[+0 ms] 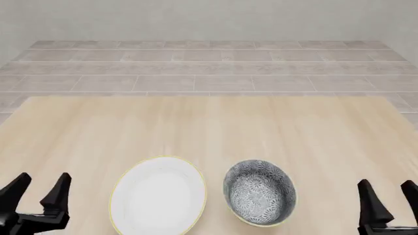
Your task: Put the bowl on the plate.
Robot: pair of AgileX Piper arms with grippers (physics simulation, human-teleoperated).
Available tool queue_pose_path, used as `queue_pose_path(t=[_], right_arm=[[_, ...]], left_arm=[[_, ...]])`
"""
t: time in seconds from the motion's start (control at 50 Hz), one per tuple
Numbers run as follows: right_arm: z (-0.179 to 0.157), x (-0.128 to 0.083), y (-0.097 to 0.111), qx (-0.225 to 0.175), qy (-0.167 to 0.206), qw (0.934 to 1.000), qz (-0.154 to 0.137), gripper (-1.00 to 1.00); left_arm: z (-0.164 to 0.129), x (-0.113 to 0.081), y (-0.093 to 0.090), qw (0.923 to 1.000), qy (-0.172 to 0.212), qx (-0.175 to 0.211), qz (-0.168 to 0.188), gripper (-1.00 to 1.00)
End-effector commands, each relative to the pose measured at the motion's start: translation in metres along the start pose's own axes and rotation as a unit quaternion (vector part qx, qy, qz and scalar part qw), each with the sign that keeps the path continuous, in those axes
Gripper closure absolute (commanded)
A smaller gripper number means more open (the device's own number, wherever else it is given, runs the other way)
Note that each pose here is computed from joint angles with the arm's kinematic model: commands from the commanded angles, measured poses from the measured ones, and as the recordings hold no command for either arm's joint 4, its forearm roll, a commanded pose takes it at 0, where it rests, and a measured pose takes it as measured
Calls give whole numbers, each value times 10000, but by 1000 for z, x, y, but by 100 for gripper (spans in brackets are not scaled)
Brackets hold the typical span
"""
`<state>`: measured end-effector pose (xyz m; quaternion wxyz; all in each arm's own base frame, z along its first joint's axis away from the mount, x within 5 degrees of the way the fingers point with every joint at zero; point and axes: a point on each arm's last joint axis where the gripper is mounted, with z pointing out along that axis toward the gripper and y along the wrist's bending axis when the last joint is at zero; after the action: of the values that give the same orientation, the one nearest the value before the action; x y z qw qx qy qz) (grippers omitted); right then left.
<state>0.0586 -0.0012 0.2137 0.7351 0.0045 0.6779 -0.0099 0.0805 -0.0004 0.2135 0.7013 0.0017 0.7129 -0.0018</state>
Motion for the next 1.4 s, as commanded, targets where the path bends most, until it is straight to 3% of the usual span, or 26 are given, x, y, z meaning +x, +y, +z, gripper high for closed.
queue_pose_path(t=[0.02, 0.44, 0.64, 1.0, 1.16, 1.4], right_arm=[[-2, 0, 1, -127, -32, 9999, 10, -100], [4, 0, 3, -233, 112, 9997, -13, -100], [11, -14, 4, -284, 280, 9992, -39, -100], [21, -39, 10, -693, 429, 9962, -301, -100], [31, -49, 15, -901, 539, 9942, -237, -100], [53, -48, 26, -1210, 890, 9881, -333, -100]], left_arm=[[-24, -1, 0, 9986, -523, -30, -9, -100], [-22, -2, 1, 9986, -533, -47, -19, -100], [-20, -3, 1, 9985, -543, -43, -15, -100], [-17, -4, 1, 9984, -565, -55, -26, -100], [-18, -4, 1, 9983, -581, -60, -27, -100], [-18, -5, 1, 9982, -591, -64, -39, -100]])
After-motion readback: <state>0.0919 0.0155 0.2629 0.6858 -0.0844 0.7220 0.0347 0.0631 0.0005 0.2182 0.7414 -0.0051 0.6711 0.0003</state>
